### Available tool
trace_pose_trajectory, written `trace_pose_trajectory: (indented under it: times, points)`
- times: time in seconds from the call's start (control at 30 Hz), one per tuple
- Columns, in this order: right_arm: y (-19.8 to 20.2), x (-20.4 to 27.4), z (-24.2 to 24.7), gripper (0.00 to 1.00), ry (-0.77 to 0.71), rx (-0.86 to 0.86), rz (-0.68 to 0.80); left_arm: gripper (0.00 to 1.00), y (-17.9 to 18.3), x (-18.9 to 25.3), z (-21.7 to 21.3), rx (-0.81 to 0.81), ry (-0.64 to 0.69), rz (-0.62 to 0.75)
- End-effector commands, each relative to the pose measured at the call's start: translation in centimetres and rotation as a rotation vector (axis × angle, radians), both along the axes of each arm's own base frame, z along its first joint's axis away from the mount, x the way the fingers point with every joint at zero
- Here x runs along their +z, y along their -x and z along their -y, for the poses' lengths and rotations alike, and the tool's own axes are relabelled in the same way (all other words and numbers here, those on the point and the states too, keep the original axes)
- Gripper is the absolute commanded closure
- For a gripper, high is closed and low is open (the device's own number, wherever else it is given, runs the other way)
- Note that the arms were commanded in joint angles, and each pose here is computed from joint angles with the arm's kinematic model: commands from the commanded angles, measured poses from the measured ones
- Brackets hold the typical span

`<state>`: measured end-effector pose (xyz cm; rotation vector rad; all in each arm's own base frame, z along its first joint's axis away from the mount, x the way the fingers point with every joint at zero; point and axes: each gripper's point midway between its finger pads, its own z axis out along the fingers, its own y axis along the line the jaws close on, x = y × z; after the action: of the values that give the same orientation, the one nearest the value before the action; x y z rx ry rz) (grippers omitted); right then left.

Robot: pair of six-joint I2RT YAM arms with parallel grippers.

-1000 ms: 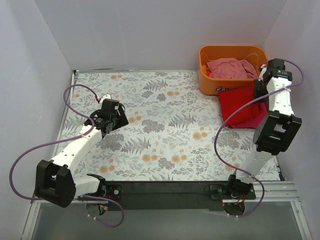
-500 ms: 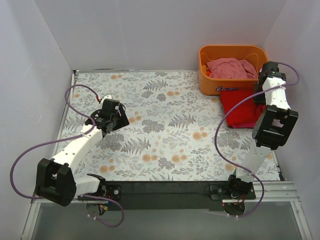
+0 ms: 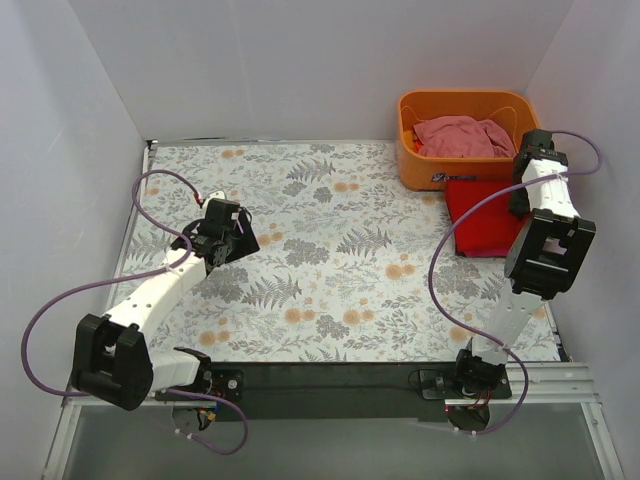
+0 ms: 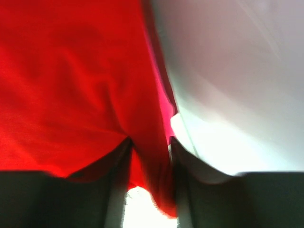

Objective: Fold and stack the t-shirts
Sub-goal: Neatly place the folded tshirt to the corner

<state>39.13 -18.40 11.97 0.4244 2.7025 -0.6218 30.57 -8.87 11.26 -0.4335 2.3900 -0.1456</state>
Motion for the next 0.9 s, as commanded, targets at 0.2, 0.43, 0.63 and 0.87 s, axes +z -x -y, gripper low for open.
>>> trace_pose_trajectory:
  times: [0.2, 0.43, 0.63, 0.87]
  points:
    - [-0.7, 6.9, 1.0, 0.41, 0.070, -0.121, 0.240, 0.36, -0.2, 0.1, 0.0, -0.002, 0.007, 0.007]
    - [-2.4, 7.6, -5.0, 0.47, -0.215, 0.020, 0.469, 0.37, -0.2, 0.0, 0.2, -0.009, 0.014, 0.002]
    - [-0.8, 5.8, -4.7, 0.47, -0.293, -0.028, 0.586, 0.37, -0.1, -0.1, 0.4, -0.016, 0.022, -0.001]
    - [0.3, 3.5, -3.0, 0.47, -0.365, -0.058, 0.666, 0.37, -0.1, -0.4, 0.6, -0.027, 0.027, -0.009]
